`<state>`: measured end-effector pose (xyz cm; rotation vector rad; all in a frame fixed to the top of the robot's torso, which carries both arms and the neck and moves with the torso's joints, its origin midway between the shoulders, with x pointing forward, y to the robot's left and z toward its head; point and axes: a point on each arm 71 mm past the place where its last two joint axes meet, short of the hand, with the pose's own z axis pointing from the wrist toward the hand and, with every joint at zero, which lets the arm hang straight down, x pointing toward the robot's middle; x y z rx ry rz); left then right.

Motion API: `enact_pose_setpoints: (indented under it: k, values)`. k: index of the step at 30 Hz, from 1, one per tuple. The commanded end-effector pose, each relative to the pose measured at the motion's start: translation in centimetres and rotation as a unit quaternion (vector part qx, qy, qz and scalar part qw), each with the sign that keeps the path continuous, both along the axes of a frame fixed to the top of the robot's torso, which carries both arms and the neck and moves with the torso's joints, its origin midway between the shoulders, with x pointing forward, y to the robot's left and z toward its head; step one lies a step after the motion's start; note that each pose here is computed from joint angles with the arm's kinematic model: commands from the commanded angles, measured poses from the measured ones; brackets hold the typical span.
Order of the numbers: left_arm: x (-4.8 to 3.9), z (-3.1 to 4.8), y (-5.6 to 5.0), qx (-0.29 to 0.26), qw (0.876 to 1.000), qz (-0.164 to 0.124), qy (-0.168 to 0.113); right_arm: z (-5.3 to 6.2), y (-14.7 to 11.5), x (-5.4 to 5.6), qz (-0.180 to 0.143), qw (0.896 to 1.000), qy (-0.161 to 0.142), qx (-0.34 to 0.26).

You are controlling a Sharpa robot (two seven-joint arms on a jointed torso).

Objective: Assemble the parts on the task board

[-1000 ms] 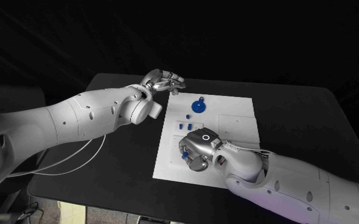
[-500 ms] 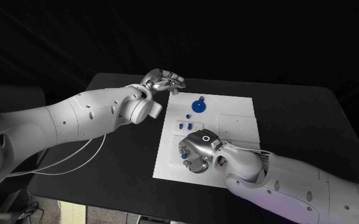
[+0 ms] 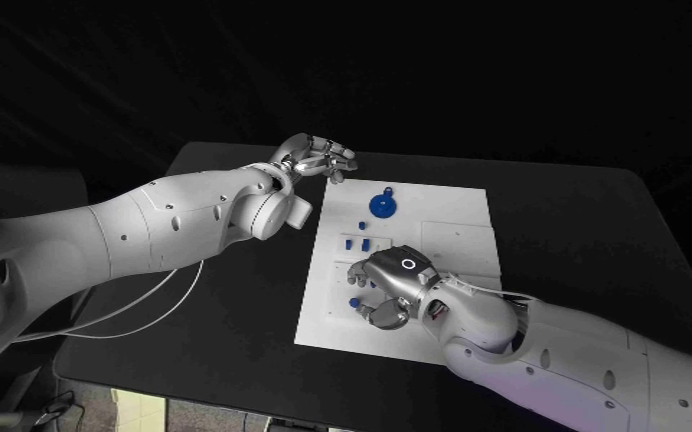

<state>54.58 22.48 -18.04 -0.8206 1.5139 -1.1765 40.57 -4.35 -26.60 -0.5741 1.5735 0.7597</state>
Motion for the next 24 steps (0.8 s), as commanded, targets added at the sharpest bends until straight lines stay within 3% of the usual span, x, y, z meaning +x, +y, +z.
enact_pose_setpoints:
  k: [1, 3, 7, 14, 17, 19, 24]
  values:
    - [-0.01, 0.12, -0.1, -0.004, 1.0, -0.005, -0.001, 0.8, -0.7, -0.2, -0.004, 0.999, 0.0, 0.046]
    - [-0.02, 0.12, -0.1, -0.004, 1.0, -0.005, -0.002, 1.3, -1.4, 0.0, -0.011, 0.998, 0.007, 0.058]
    - [-0.01, 0.12, 0.1, -0.004, 1.0, -0.003, -0.002, 3.4, -3.8, 1.1, -0.039, 0.995, 0.023, 0.09]
    - [0.09, 0.06, 0.5, -0.002, 1.0, 0.001, -0.001, 5.8, -9.1, 3.6, -0.112, 0.979, 0.116, 0.12]
    - [0.27, -0.01, 0.5, -0.001, 1.0, 0.004, -0.002, 5.9, -11.6, 4.6, -0.136, 0.974, 0.168, 0.07]
    - [0.37, -0.07, 0.4, -0.001, 1.0, 0.004, -0.001, 5.8, -13.3, 5.3, -0.161, 0.964, 0.206, 0.056]
    - [0.35, -0.13, 0.2, -0.002, 1.0, 0.002, 0.0, 5.1, -15.6, 5.6, -0.204, 0.949, 0.238, 0.022]
